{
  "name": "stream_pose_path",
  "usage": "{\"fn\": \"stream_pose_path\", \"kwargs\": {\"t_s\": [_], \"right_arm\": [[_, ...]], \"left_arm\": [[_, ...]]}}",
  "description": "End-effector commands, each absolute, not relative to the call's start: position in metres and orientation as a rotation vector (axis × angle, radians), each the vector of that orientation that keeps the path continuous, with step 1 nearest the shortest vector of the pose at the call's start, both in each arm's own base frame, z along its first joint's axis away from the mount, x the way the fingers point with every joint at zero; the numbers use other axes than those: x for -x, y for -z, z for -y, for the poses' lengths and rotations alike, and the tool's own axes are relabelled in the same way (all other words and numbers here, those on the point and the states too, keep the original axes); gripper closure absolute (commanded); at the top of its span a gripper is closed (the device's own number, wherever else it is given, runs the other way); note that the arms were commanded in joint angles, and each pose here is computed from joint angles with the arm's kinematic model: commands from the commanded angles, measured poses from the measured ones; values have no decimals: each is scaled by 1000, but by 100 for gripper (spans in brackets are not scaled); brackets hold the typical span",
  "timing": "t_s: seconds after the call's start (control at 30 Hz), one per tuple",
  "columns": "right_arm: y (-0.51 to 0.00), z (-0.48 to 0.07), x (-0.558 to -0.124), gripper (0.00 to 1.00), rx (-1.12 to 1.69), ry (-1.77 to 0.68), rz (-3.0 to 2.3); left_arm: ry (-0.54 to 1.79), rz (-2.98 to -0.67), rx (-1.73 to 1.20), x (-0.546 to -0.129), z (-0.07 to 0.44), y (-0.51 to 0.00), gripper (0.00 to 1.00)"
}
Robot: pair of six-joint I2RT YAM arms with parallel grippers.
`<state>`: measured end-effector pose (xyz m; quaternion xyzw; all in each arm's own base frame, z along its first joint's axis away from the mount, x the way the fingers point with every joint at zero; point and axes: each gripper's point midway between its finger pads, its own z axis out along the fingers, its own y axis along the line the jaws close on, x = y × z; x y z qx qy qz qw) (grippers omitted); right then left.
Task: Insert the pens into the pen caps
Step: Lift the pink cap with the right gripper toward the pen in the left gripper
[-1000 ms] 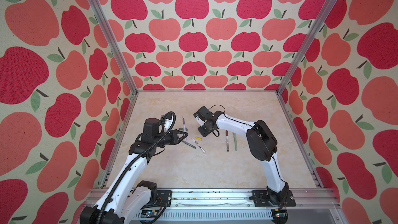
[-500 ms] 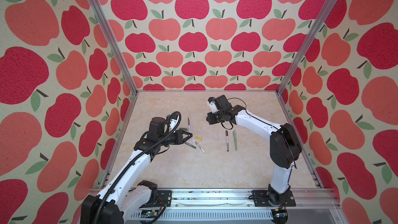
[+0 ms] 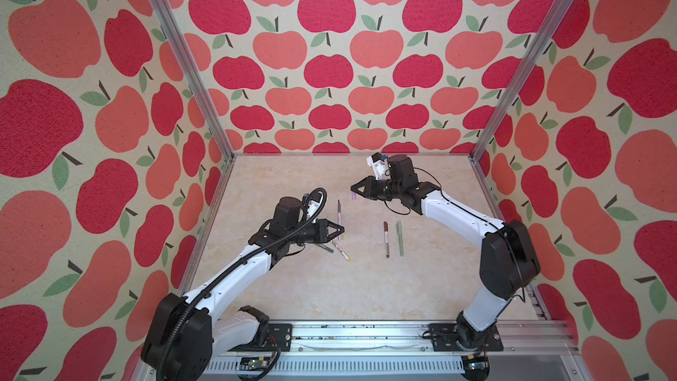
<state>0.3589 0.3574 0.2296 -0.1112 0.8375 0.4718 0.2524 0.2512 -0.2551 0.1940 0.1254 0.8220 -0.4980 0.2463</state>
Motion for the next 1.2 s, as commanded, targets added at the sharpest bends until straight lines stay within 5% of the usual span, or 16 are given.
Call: {"fn": "stream_pose_path", "kwargs": {"t_s": [0.0,1.17], "right_arm": [[-266,-360,-353,88,292,-1396,-2182],[-282,-373,-334,88,328,-1513,-2142]], "left_arm": [[1384,-2165,-367,-260,268,-211,100],[1395,-2185,-404,-263,282,-210,100]]}}
